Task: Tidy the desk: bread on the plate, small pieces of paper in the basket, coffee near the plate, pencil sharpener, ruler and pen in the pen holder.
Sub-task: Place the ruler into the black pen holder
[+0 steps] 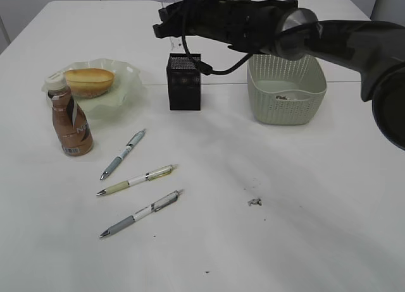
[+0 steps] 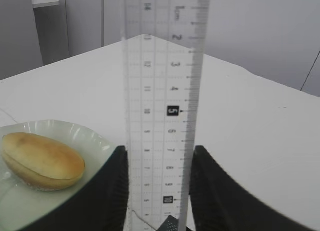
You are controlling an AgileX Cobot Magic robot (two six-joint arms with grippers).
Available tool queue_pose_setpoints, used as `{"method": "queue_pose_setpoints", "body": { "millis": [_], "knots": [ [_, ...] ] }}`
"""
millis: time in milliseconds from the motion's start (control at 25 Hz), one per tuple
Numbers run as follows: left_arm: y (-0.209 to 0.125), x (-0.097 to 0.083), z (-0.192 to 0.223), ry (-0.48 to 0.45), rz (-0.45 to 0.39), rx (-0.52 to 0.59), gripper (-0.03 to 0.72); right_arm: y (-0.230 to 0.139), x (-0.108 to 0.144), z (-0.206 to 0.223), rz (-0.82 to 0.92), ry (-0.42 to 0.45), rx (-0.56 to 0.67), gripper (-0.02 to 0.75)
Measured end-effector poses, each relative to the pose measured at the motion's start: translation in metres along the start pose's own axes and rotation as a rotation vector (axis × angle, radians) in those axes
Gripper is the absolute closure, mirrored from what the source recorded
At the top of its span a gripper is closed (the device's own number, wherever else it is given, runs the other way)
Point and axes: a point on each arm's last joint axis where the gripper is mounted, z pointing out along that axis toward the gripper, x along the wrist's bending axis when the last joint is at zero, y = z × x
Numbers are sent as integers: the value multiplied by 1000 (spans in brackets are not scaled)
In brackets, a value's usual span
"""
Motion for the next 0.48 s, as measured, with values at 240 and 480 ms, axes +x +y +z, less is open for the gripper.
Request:
{"method": "queue_pose_setpoints", "body": {
  "millis": [240,480],
  "knots": [
    [0,0,2,2,2,4,398,-15,-13,3,5,-17,21,479],
    [0,-1,5,3,3,10,398,-26,-14,7,6,17,23,479]
  ]
}}
